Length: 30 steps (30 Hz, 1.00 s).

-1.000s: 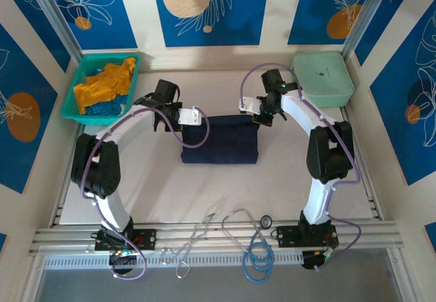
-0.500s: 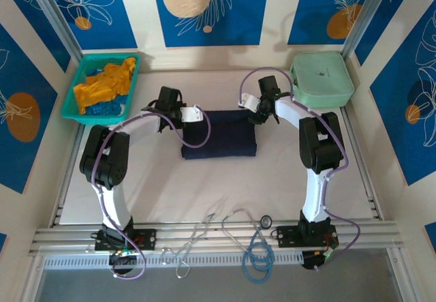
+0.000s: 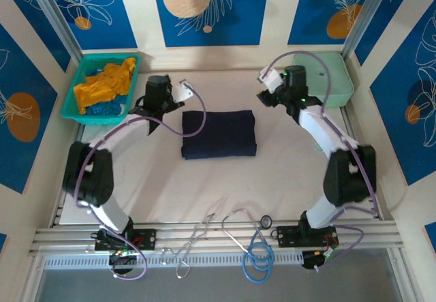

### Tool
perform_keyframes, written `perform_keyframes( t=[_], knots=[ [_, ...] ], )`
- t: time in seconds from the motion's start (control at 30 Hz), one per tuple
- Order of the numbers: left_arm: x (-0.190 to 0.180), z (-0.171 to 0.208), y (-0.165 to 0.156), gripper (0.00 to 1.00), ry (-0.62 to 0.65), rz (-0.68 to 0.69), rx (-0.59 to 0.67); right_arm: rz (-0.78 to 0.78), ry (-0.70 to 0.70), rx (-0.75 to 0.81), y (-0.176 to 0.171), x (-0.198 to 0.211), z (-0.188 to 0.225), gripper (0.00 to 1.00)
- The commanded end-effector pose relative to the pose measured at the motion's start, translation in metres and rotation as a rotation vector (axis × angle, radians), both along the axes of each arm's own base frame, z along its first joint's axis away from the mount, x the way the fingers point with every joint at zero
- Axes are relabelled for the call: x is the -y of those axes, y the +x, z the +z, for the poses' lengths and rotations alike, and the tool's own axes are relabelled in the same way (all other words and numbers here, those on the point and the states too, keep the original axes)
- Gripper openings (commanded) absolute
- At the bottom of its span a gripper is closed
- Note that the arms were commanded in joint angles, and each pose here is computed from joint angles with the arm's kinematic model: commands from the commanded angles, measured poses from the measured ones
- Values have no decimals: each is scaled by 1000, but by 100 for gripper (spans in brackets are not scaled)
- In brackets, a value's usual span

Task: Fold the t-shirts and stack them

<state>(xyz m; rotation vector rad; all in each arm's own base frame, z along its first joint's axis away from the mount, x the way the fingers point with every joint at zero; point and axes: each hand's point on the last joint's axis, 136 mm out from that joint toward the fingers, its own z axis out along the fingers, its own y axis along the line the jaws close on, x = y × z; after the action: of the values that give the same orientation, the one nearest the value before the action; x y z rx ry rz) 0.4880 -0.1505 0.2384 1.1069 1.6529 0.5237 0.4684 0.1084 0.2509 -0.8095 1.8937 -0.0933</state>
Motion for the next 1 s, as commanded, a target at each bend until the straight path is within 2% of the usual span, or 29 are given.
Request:
perform_keyframes(
  t=[0.0, 0.07, 0.17, 0.3, 0.47, 0.53, 0.67, 0.97],
  knots=[
    [-32, 71, -22, 75, -199, 171, 93, -164, 191, 43, -29, 15, 54, 66],
    [-42, 82, -41, 76, -297, 236, 31, -359, 308, -33, -49, 36, 64, 66],
    [-51, 86, -70, 76, -423, 328, -116, -539, 440, -201, -82, 50, 49, 64],
    [-53, 63, -110, 71, -546, 466, -388, -608, 533, -411, -118, 37, 11, 63],
    [-33, -2, -155, 64, -674, 585, -748, -610, 609, -705, -151, -2, -43, 66],
    [-24, -25, -164, 65, -731, 599, -807, -602, 602, -783, -157, -17, -62, 67],
    [-9, -61, -166, 68, -836, 629, -839, -619, 529, -890, -156, -35, -103, 69],
    [12, -114, -145, 71, -824, 733, -868, -695, 437, -993, -134, -45, -174, 69]
  ],
)
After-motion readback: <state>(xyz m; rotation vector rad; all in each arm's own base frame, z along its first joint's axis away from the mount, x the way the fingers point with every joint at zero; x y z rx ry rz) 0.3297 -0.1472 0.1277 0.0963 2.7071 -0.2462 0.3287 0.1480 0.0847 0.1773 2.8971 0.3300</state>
